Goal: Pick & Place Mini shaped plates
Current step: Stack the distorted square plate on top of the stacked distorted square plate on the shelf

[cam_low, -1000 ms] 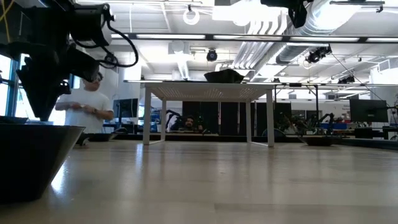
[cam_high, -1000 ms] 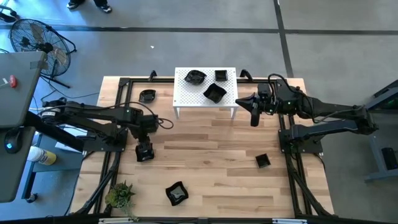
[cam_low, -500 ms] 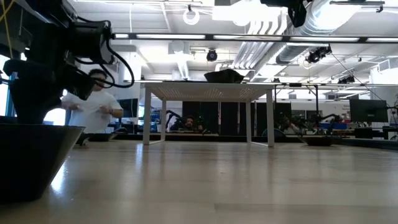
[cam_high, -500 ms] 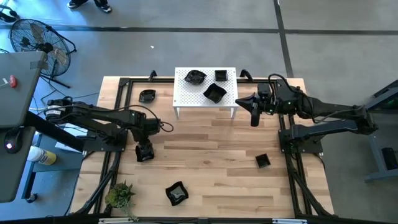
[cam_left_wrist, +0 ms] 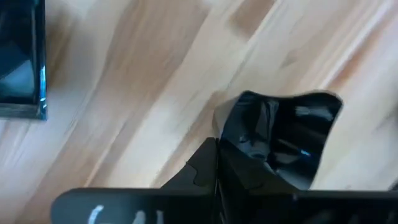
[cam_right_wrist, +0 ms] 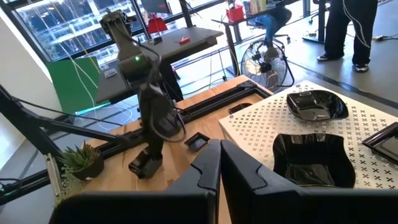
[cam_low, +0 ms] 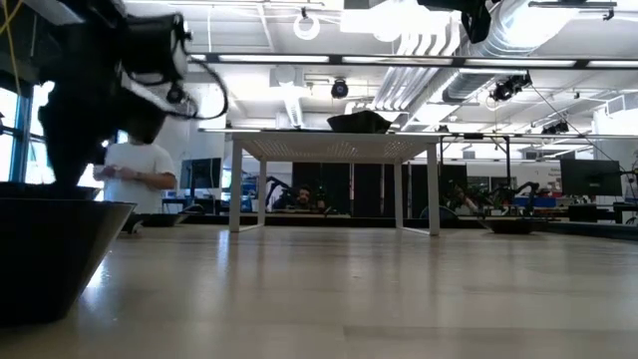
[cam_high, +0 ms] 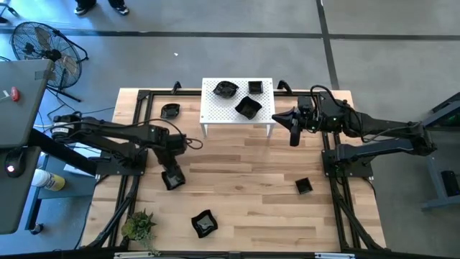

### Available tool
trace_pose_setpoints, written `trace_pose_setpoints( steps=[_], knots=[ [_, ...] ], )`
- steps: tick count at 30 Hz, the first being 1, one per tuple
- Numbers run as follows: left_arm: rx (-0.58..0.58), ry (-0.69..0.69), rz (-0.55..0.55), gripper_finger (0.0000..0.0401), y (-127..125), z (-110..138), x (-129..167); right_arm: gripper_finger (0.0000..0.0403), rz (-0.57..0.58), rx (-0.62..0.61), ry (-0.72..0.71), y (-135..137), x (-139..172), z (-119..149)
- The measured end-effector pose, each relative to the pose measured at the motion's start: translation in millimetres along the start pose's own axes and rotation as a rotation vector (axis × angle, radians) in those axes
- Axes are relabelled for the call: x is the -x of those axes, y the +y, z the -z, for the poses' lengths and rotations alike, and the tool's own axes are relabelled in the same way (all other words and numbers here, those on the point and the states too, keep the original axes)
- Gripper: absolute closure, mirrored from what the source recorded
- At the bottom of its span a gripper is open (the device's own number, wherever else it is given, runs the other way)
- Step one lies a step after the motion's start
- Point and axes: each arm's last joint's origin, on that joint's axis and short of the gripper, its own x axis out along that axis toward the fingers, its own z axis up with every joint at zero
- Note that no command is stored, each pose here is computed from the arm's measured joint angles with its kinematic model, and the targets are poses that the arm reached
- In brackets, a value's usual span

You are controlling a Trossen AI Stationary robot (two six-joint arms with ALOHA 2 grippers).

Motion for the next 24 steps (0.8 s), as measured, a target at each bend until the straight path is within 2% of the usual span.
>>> trace_pose_setpoints(
  steps=[10, 14, 24],
  knots=[
    [0.294, -0.351, 0.240, 0.0399, -34, -40, 34, 0.0396, -0.035, 0.000, 0.012, 1, 0, 0],
    [0.409, -0.439, 0.240, 0.0399, -37, -55, 25, 0.0396, -0.034, 0.000, 0.018, 1, 0, 1],
    [0.541, -0.535, 0.306, 0.0399, -49, -88, -8, 0.0396, -0.047, 0.000, 0.035, 1, 0, 2]
  ],
)
